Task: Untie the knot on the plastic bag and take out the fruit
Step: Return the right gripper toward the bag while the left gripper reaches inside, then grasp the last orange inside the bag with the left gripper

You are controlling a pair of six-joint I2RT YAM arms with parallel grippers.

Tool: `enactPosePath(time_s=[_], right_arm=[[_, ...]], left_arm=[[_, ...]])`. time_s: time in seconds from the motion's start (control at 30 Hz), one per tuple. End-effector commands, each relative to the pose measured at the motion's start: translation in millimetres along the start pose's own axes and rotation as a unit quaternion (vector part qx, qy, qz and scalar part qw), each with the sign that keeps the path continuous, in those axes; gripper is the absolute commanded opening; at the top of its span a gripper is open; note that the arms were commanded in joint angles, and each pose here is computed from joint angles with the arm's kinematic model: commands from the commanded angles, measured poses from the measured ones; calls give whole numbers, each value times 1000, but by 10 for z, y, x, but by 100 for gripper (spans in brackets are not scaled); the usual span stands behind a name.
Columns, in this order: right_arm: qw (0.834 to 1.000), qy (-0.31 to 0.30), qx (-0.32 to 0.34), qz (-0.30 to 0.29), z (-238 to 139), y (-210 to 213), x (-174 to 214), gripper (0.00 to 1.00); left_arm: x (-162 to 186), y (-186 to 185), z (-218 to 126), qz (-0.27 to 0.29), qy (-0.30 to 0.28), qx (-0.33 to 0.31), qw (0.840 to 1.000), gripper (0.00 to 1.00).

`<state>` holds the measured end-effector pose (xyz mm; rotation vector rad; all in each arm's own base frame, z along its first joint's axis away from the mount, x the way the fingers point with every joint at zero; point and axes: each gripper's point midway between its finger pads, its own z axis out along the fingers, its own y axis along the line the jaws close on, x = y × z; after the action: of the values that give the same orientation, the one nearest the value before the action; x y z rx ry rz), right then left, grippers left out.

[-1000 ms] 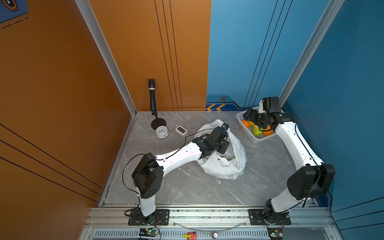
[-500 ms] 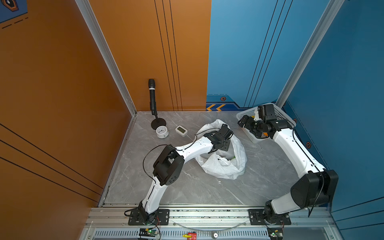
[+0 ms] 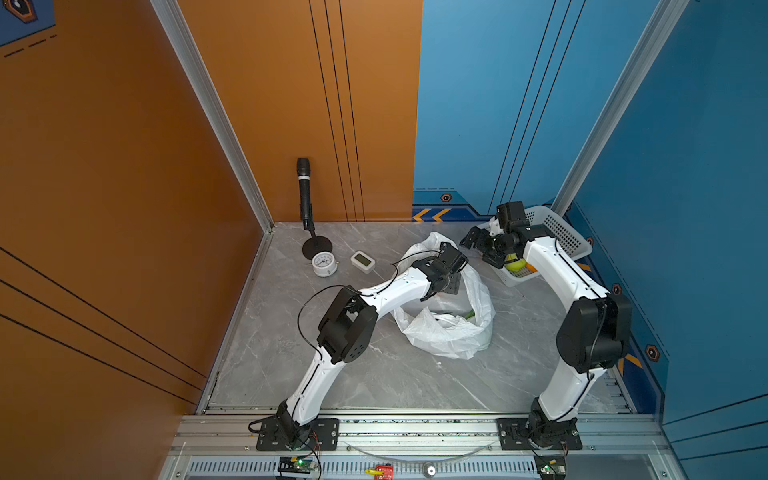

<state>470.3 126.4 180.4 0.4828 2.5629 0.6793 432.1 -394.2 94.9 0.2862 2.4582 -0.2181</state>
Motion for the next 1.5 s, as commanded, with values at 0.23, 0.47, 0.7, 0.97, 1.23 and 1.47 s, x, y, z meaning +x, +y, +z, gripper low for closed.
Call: enactPosePath(time_s=[0.23,0.47,0.7,0.97,1.23,1.47], right_arm=[[998,62,-7,14,398,48,123,95],[998,56,-4,17,328,47,66,95],[999,52,-5,8,10,100,85,95],[999,35,-1,-3,-487,-19,325,96],[999,32,2,-8,-707,-160,642,94],[998,50,39,-3,-549,-353,859,90]], left_arm=[[-4,179,292,9,23,-18,1000,85],[74,171,418,7,41,-10,999,79],[57,117,344,-1,45,9,999,64],[-29,36,132,-4,38,31,999,58],[-121,-12,-38,0,28,46,999,57],[-178,-50,-221,11,23,66,997,57]])
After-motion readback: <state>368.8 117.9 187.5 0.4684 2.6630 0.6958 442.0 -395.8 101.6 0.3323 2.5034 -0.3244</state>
